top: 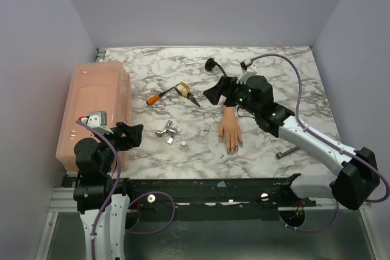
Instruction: Paint the nails
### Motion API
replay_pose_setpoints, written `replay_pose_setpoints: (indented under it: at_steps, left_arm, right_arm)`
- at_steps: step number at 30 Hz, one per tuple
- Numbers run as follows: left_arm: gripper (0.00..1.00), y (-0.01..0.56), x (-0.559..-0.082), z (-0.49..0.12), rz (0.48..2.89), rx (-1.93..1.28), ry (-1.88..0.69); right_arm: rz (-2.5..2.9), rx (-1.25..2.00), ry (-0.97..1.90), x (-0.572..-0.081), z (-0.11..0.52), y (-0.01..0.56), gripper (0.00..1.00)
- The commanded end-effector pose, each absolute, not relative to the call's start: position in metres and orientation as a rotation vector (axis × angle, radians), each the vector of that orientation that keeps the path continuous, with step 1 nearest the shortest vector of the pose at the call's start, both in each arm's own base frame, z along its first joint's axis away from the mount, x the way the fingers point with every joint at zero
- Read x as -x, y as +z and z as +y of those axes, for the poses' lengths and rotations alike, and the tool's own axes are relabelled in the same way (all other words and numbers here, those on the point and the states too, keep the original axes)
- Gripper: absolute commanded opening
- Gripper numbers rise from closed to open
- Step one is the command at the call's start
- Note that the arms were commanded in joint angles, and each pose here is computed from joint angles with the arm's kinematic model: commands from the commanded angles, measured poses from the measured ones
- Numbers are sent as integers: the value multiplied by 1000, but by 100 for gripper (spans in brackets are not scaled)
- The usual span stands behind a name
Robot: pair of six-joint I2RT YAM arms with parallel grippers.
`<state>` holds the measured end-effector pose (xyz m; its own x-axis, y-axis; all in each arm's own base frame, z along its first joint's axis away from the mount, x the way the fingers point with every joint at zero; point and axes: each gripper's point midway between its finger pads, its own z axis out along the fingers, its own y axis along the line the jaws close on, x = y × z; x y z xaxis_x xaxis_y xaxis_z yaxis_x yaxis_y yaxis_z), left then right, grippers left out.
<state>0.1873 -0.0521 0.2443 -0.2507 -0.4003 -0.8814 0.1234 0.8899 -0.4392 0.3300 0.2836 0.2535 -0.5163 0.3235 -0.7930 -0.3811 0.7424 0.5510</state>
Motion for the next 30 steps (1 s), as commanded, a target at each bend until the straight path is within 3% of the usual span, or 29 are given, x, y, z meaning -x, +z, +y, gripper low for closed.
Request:
replay_pose_setpoints:
  at_steps: [1, 10, 18, 30]
  left_arm:
    - [75, 232, -191, -70, 1820, 136, -603]
    - [75, 224, -202, -99, 1878, 105, -728]
    - [77, 223, -197, -114, 1992, -104, -646]
    - [80, 215, -185, -110, 1920, -146, -633]
  right_arm:
    - [1858, 172, 882, -306, 277, 262, 100]
    - [1871, 421, 875, -262, 264, 250, 100]
    - [1729, 741, 1072, -203, 281, 208, 100]
    - [1498, 977, 991, -199, 323, 158, 99]
